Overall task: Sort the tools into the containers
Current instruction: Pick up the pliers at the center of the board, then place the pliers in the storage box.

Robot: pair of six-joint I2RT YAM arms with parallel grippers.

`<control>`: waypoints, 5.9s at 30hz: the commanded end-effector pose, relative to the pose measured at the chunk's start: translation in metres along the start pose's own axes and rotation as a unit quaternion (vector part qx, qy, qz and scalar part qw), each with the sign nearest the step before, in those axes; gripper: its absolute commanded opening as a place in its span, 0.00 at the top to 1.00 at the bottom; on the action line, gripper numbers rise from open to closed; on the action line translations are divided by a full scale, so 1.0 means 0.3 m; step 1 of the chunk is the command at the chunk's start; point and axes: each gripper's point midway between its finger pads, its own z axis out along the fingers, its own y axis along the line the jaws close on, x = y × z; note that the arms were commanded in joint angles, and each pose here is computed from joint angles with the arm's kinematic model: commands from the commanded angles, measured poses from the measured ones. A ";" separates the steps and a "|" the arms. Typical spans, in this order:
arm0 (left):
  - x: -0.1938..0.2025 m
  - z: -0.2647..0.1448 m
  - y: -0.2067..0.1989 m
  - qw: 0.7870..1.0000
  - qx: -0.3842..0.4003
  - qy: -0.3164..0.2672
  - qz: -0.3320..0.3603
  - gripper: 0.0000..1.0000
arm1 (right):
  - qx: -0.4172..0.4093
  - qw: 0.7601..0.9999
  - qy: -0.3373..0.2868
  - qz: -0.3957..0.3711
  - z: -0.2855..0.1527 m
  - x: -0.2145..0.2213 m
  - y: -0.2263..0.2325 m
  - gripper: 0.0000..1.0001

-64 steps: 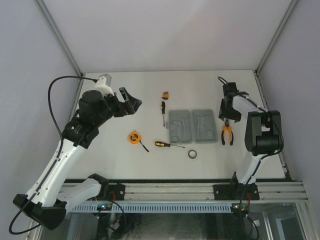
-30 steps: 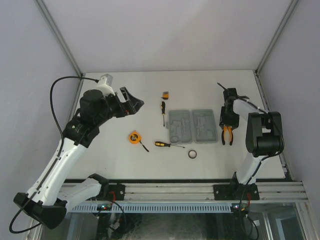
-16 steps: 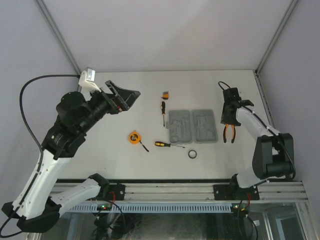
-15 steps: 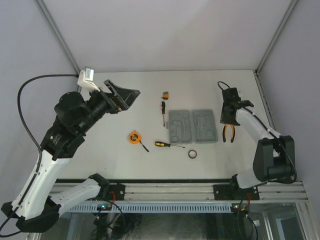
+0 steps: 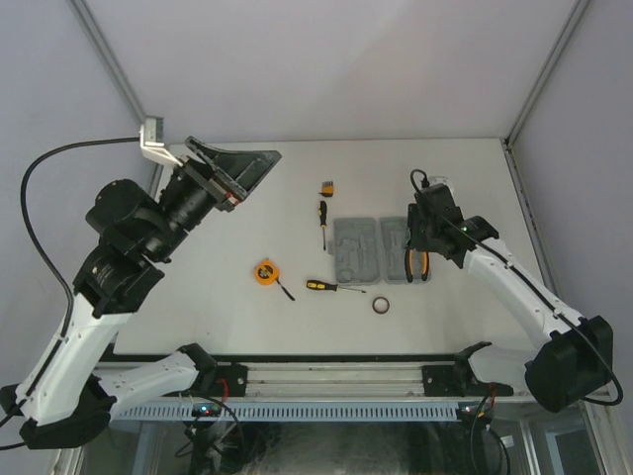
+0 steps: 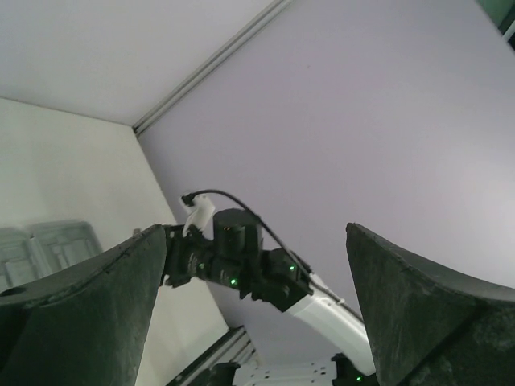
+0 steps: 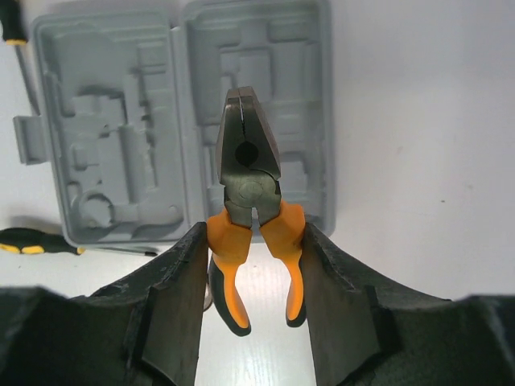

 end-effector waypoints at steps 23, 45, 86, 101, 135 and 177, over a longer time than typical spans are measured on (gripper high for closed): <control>-0.200 -0.170 -0.052 0.990 0.013 -0.141 -0.019 0.07 | -0.036 0.999 -0.024 0.022 0.004 -0.030 0.098 0.88; -0.279 -0.244 -0.015 0.979 -0.016 -0.205 0.001 0.06 | -0.030 0.999 -0.018 0.021 0.004 -0.014 0.103 0.88; 0.130 -0.171 0.723 0.949 -0.269 0.048 0.156 0.00 | 0.012 0.999 0.033 0.001 0.176 -0.051 0.003 0.88; 0.066 -0.216 0.903 0.914 -0.317 0.043 0.248 0.00 | 0.007 0.998 0.058 -0.013 0.275 -0.082 -0.010 0.89; 0.046 -0.258 1.000 0.915 -0.346 0.033 0.207 0.00 | 0.050 0.992 0.112 -0.035 0.419 0.015 -0.042 0.71; 0.054 -0.254 1.057 0.921 -0.347 0.047 0.170 0.04 | 0.058 0.987 0.139 -0.056 0.264 0.098 -0.067 0.76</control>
